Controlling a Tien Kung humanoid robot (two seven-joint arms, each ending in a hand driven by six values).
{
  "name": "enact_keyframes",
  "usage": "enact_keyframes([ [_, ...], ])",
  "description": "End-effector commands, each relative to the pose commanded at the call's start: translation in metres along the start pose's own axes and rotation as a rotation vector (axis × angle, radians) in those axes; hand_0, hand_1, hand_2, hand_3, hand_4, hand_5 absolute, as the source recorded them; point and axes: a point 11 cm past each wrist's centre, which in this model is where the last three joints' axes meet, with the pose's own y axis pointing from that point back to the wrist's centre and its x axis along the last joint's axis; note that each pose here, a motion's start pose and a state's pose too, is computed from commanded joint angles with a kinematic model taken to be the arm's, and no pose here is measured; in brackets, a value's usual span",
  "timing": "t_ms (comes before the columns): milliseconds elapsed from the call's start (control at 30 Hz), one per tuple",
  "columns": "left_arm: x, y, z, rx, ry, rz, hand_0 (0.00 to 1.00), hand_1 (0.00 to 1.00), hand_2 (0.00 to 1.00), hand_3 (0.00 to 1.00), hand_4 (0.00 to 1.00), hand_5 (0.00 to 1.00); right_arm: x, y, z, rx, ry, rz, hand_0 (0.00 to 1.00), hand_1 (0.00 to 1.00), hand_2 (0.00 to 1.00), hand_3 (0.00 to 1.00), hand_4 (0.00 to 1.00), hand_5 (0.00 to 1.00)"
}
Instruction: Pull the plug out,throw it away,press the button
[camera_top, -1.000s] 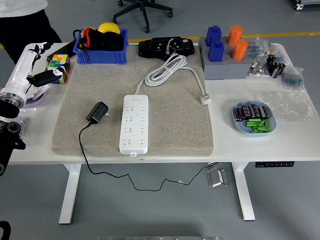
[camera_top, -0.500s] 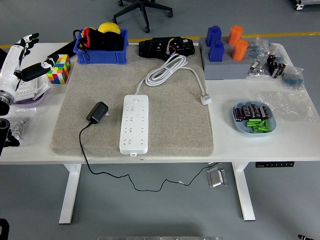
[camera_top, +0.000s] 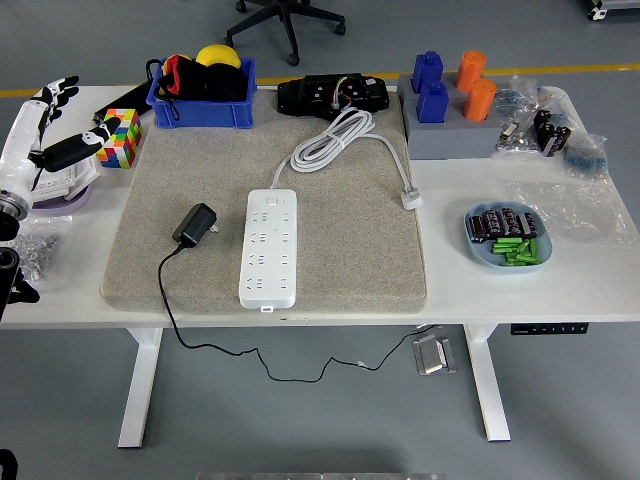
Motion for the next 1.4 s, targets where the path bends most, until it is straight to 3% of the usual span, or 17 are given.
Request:
enact_keyframes([
  [1400, -0.001, 0.004, -0.0001, 0.009, -0.003, -0.011, 0.918, 0.896, 0.9, 0.944, 0.808, 0.411, -0.0001, -0.0002, 0.0062, -0.01, 0.006, -0.004, 0.767, 0.729, 0.724, 0.713, 0.883, 0.658],
])
